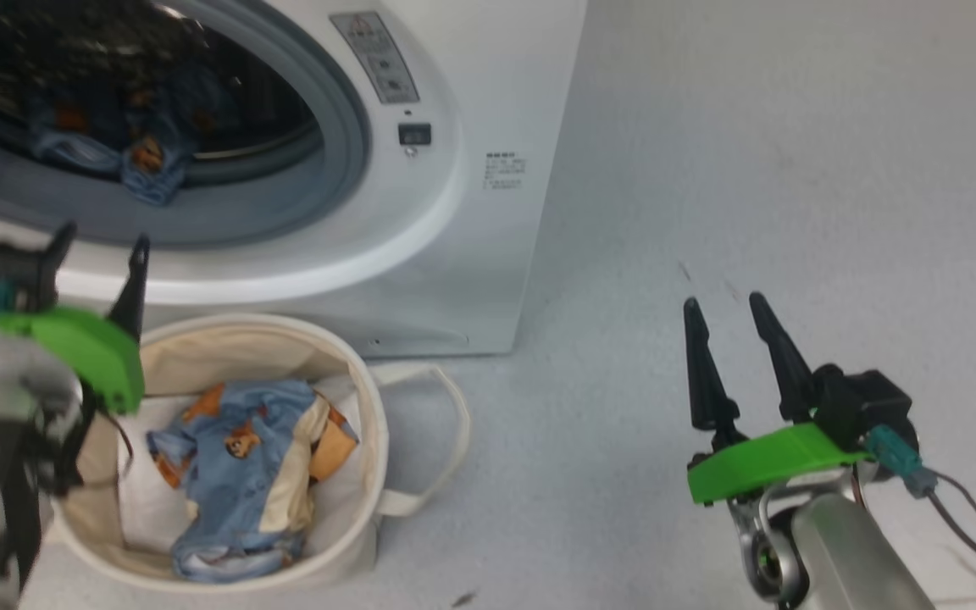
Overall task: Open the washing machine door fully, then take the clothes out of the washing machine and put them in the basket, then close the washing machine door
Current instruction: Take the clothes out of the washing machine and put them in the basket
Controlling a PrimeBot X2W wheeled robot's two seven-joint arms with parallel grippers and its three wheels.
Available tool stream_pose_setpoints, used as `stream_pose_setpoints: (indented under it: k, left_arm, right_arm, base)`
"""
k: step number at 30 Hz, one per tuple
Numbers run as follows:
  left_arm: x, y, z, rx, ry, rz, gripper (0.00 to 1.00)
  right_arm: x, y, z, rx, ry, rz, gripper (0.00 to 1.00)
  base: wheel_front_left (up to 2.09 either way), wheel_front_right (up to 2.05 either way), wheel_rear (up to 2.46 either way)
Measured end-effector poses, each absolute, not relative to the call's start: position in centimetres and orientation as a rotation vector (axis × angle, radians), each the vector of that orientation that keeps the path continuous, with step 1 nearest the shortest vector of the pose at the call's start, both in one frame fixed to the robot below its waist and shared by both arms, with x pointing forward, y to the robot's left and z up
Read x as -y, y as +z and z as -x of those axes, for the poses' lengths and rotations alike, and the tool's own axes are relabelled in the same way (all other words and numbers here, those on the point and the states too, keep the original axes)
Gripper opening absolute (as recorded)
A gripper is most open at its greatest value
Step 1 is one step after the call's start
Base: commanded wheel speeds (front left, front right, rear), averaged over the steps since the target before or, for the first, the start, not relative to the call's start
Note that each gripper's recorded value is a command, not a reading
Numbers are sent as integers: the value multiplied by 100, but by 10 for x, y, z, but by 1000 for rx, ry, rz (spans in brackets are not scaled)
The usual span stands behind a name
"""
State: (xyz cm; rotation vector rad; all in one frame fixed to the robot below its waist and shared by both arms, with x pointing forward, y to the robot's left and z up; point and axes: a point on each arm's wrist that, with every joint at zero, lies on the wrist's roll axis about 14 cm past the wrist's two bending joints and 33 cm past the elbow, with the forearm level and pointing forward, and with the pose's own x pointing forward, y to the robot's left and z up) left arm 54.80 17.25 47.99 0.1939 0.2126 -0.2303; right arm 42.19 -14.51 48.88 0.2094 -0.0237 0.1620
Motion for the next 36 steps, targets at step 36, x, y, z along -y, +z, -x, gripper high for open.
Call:
stream_pose_setpoints:
  k: [36]
  left_arm:
    - [-190, 366, -698, -708, -8, -569, 100]
  right_arm:
    - [183, 405, -472, -128, 56, -196, 100]
  base:
    - [0, 0, 0]
